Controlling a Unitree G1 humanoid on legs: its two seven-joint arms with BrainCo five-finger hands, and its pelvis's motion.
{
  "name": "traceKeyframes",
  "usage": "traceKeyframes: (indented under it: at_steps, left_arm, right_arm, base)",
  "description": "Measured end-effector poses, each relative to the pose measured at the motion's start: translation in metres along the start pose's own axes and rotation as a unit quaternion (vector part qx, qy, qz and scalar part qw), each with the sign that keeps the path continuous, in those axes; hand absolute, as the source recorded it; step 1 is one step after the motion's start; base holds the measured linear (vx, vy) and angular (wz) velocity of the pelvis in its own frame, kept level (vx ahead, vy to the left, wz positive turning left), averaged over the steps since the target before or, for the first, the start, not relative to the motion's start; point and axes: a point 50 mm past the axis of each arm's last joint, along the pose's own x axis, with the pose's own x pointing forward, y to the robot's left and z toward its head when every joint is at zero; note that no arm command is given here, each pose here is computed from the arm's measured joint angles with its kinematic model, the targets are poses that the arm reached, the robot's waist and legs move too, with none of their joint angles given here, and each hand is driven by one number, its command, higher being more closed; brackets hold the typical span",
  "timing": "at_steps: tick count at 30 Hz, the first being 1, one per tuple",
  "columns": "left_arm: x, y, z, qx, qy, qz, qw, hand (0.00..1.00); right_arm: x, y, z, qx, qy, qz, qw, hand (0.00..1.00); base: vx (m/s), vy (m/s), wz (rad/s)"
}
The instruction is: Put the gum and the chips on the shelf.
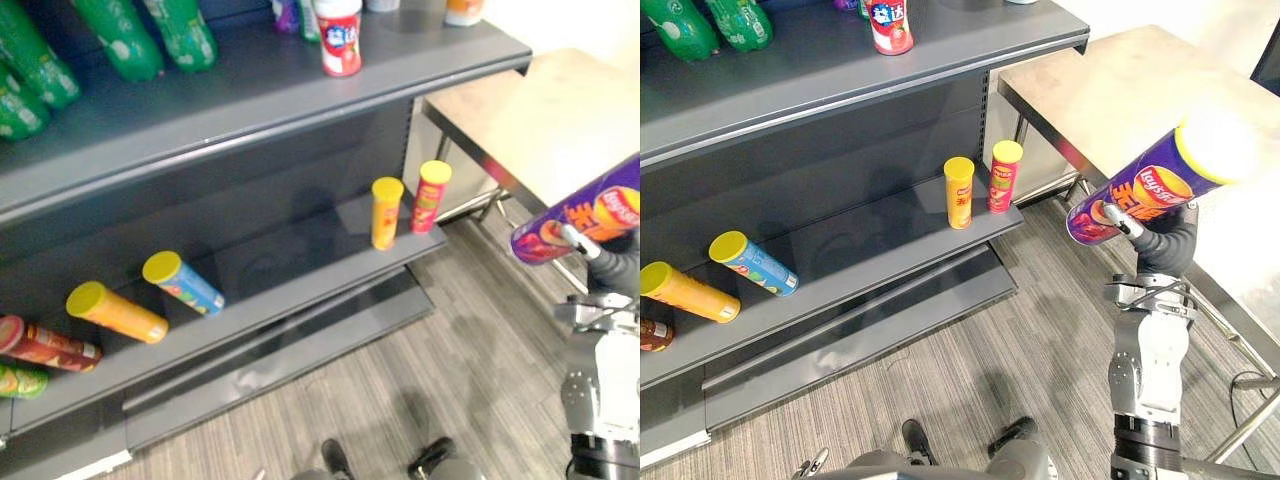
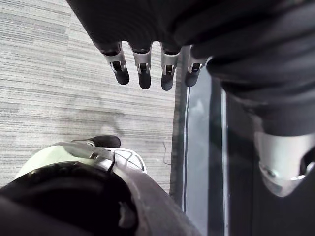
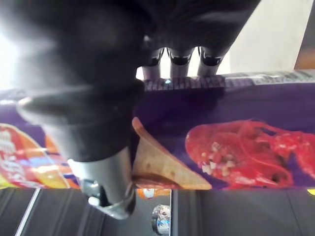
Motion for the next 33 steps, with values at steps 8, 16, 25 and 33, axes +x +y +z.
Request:
traceKeyframes:
  at_steps: [8, 16, 25, 33]
  left_arm:
    - [0.0, 0.0, 0.0, -0.005, -0.003, -0.002, 1.0, 0.0]
    - [0.0, 0.0, 0.0, -0.015, -0.007, 0.002, 1.0, 0.0]
    - [0.004, 0.008, 0.011, -0.001, -0.004, 0.018, 1.0, 0.0]
    - [0.004, 0.004, 0.005, 0.001, 0.014, 0.011, 1.0, 0.0]
  right_arm:
    - [0.002, 0.008, -0.001, 0.005, -0.001, 0.028, 1.0, 1.0]
    - [0.01, 0.046, -0.005, 0.037, -0.006, 0.135, 0.99, 1.0]
    - [-0.022, 0.068, -0.025, 0.082, 0.047, 0.155, 0.983, 1.0]
    - [-0.025, 0.082, -0.024, 0.111, 0.038, 0.18, 0.977, 1.0]
  base:
    - [0.11, -0.055, 0.07]
    - [0.07, -0.042, 0.19]
    - [0.01, 0.008, 0.94]
    - [0.01, -0.108, 0.3]
